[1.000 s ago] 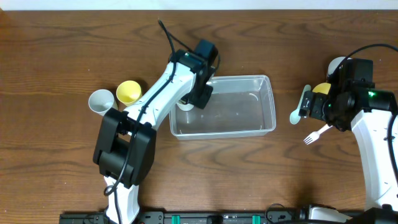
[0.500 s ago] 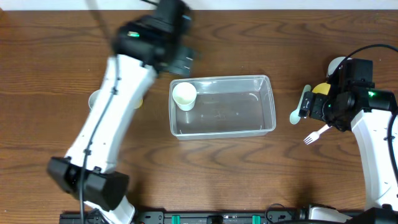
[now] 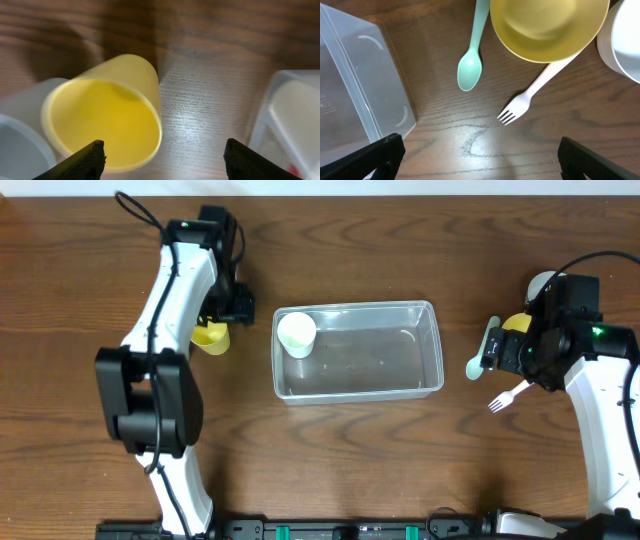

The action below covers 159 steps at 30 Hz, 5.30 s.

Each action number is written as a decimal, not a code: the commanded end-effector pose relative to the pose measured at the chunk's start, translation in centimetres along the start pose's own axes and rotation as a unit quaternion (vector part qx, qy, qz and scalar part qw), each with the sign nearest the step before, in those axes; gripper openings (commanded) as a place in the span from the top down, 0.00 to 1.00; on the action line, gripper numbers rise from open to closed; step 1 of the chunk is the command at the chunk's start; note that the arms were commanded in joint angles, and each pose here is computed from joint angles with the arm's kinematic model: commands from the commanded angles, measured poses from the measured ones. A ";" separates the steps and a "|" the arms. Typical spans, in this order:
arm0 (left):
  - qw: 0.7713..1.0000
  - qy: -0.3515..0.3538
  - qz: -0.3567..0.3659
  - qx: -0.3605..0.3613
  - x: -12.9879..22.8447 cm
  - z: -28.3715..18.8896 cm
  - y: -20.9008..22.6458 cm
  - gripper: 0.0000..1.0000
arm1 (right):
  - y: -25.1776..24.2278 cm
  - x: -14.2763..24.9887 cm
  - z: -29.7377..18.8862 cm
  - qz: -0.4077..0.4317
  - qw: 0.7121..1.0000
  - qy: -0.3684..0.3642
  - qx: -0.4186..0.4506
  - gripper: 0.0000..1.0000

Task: Pack container
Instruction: 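Grasp the yellow cup with the left gripper, then move the yellow cup into the box beside the white cup, release, then grasp the grey cup with the left gripper, then place the grey cup into the box behind the yellow cup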

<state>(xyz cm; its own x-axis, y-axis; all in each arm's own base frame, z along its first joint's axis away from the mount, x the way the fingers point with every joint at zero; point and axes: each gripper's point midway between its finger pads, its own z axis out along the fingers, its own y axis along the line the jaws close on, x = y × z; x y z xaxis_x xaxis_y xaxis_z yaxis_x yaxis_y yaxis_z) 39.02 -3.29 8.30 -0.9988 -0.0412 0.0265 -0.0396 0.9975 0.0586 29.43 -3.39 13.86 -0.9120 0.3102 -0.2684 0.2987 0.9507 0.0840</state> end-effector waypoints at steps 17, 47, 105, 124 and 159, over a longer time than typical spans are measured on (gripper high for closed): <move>0.999 0.038 -0.003 0.001 0.1 3.3 -0.4 0.94 | 0.1 -0.2 -0.3 -0.002 1.000 -0.003 -0.004 0.01; 0.962 -0.106 0.248 0.041 12.5 -9.1 -14.5 0.94 | 0.0 0.1 -0.3 -0.002 1.000 0.004 -0.003 0.01; 0.990 -0.016 -0.142 0.012 2.4 -0.8 8.5 0.29 | 0.0 0.3 -0.3 -0.006 1.000 0.008 -0.002 0.01; 0.990 0.037 -0.136 0.008 2.3 3.5 8.2 0.94 | -0.1 0.4 -0.3 -0.005 1.000 0.010 -0.001 0.01; 0.937 -0.105 0.330 0.037 6.7 -6.7 -23.2 0.94 | -0.1 0.6 -0.3 -0.005 1.000 0.015 -0.001 0.01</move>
<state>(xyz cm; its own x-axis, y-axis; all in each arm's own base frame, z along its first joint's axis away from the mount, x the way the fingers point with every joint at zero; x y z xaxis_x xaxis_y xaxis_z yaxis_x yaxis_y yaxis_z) 33.14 -27.31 15.24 -0.7969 0.5698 -0.2006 0.5790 0.8152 0.0153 28.54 -3.26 13.62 -0.9235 0.3046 -0.2331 0.2949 0.9525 0.0762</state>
